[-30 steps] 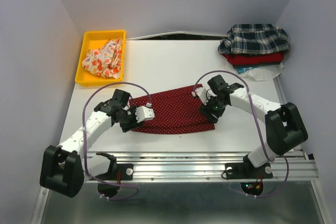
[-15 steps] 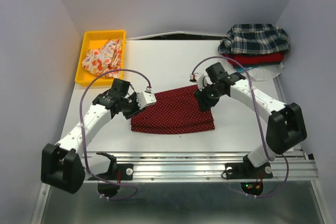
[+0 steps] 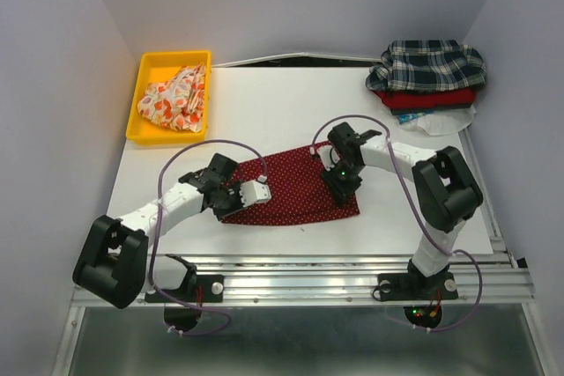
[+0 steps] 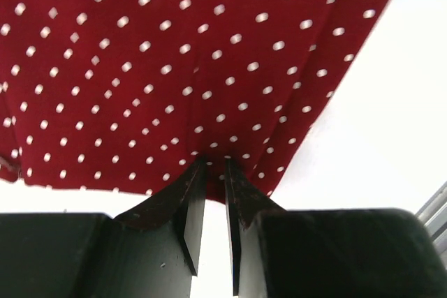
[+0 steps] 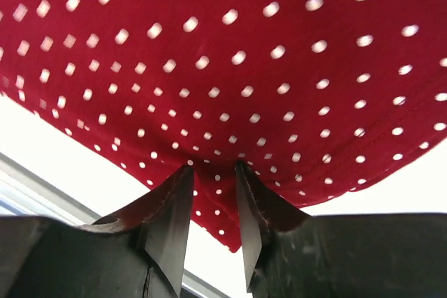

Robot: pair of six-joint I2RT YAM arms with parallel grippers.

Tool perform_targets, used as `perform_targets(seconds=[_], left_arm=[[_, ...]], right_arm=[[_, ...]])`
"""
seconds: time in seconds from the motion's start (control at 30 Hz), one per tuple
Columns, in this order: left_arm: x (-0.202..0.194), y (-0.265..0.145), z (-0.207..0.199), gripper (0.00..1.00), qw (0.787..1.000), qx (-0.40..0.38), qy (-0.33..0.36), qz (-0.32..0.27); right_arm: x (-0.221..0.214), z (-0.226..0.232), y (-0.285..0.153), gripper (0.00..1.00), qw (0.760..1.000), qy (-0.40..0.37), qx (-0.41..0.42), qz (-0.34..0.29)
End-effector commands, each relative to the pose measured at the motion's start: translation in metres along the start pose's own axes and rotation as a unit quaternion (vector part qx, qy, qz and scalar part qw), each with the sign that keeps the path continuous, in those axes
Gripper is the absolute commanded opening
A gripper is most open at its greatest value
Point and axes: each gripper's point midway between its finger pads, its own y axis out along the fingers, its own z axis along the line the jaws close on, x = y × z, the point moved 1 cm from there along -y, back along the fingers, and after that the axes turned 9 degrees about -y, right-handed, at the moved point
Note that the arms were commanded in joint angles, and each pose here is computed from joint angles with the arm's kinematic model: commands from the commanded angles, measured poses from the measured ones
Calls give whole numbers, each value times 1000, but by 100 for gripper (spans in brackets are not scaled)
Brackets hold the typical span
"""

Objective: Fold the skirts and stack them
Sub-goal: Fold the skirt

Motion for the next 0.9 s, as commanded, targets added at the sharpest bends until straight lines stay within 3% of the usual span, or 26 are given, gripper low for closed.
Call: perform_targets(seconds=[0.0,0.07,0.27,0.33,0.37,0.43,0.57,0.67,0.87], left_arm=[[15,-1,-10,28,1000,3,-4,-22],[24,-6,-9,31,999,7,-13,-35],[107,-71,13,46,980,71,-38,-184],[136,-92,15,54,972,72,-29,-221],[150,-94,10,58,970,65,-28,-234],[175,-104,16,58,963,83,-41,-253],[221,-82,18,56,963,71,-63,-251],[269,-67,7,50,964,51,-41,-257],[306,-10,-19,42,975,3,-21,-223]], right_arm=[[32,-59,27,37,995,-16,-94,-1],[61,-74,16,37,992,-25,-118,-24],[119,-83,-60,41,981,-13,-153,-119],[125,-86,-99,44,972,18,-164,-170],[126,-82,-110,51,969,27,-154,-189],[115,-81,-133,52,962,69,-147,-220],[75,-78,-124,49,956,158,-87,-231],[47,-82,-97,44,950,213,-69,-218],[29,-88,-65,40,943,266,-21,-200]])
